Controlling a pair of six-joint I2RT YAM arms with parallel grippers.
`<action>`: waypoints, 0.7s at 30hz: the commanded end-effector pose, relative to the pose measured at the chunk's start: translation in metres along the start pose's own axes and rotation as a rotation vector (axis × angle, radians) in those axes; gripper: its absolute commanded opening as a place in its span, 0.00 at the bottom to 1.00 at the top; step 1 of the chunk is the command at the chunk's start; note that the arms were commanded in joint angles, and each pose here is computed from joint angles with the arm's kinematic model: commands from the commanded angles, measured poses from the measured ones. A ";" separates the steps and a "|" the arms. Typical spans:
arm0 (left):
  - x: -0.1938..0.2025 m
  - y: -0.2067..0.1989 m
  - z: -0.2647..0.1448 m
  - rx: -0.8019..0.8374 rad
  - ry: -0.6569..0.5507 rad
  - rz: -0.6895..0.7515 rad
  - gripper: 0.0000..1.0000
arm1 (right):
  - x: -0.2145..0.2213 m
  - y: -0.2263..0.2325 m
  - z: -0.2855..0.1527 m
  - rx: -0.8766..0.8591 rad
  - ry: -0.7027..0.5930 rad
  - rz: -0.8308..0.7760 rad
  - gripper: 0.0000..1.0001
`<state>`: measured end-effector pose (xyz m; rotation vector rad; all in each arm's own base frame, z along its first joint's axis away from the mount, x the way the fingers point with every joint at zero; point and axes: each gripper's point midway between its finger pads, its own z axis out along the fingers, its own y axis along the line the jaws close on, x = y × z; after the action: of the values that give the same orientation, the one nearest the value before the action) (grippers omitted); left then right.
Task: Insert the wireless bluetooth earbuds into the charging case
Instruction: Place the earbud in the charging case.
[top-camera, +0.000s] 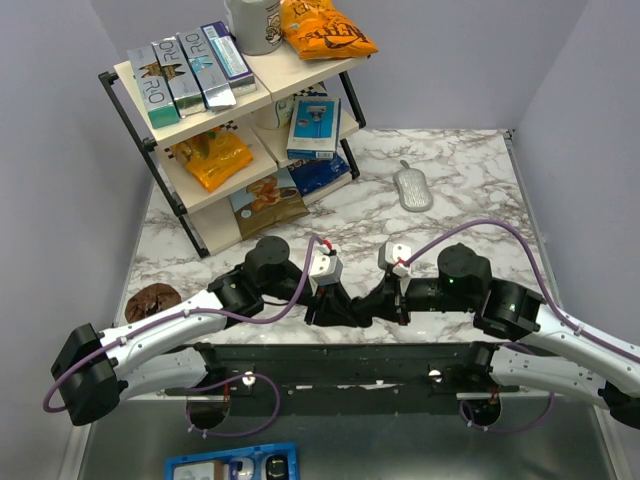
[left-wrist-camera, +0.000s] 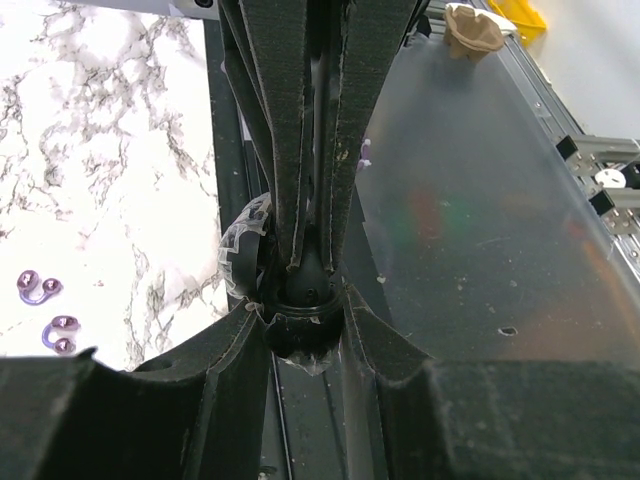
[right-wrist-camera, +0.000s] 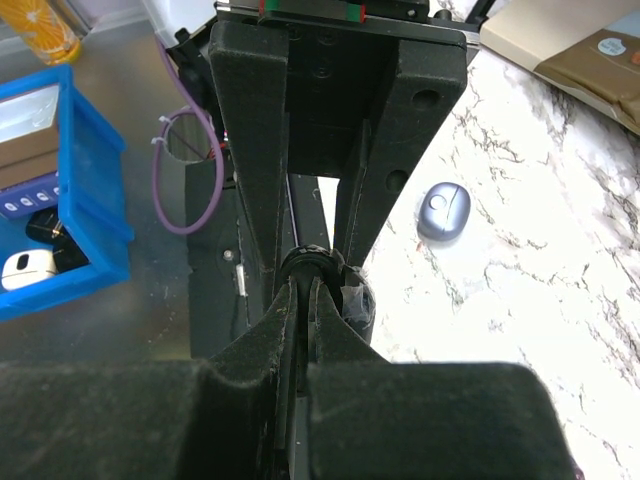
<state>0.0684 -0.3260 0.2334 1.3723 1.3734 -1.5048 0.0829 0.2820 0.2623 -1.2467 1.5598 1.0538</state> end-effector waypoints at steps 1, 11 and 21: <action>-0.022 -0.005 0.000 0.010 -0.071 0.084 0.00 | 0.010 -0.003 0.003 0.023 0.021 0.010 0.08; -0.022 -0.004 0.000 -0.001 -0.080 0.085 0.00 | 0.002 -0.004 0.001 0.037 0.000 0.033 0.13; -0.023 0.001 -0.001 -0.032 -0.099 0.098 0.00 | -0.001 -0.006 -0.003 0.060 -0.015 0.042 0.14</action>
<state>0.0733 -0.3277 0.2377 1.3342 1.3458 -1.4835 0.0866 0.2808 0.2666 -1.1907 1.5805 1.0498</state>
